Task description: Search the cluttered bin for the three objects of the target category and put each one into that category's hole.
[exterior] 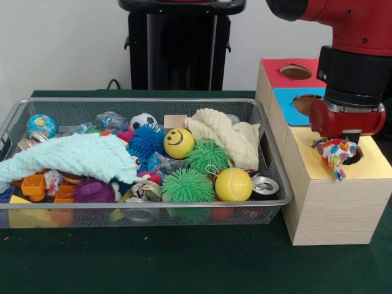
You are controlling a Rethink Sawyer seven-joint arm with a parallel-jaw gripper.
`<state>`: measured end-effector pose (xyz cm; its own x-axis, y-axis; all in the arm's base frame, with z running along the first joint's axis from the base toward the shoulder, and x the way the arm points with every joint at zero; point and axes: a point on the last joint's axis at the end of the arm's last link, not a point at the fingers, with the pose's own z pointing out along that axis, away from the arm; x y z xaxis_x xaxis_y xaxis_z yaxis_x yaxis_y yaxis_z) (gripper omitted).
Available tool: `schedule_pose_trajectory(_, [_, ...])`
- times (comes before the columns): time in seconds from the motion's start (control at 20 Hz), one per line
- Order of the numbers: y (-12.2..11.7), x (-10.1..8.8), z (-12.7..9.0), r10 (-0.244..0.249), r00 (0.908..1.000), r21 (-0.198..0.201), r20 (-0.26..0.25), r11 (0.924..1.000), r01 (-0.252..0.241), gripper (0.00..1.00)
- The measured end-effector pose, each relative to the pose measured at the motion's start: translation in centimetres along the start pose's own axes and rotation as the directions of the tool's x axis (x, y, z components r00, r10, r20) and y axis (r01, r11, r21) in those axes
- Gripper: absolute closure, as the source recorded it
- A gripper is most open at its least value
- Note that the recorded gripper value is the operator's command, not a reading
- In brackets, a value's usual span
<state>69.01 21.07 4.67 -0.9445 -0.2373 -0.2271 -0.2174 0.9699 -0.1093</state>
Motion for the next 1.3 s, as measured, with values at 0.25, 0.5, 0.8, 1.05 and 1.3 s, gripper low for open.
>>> schedule_pose_trajectory(0.25, [-0.1, -0.1, -0.3, 0.004, 1.0000, -0.006, -0.009, 1.0000, -0.004, 0.00])
schedule_pose_trajectory(0.5, [-0.3, -0.5, -1.4, 0.013, 0.9992, -0.017, -0.037, 0.9998, -0.013, 0.00])
schedule_pose_trajectory(0.8, [-1.2, -1.3, -4.0, 0.024, 0.9974, -0.017, -0.068, 0.9995, -0.025, 0.00])
schedule_pose_trajectory(1.05, [-3.4, -2.6, -6.1, 0.050, 0.9979, -0.005, -0.042, 0.9987, -0.050, 0.00])
schedule_pose_trajectory(1.3, [-6.0, -3.6, -7.5, 0.058, 0.9982, 0.023, -0.010, 0.9980, -0.058, 0.00])
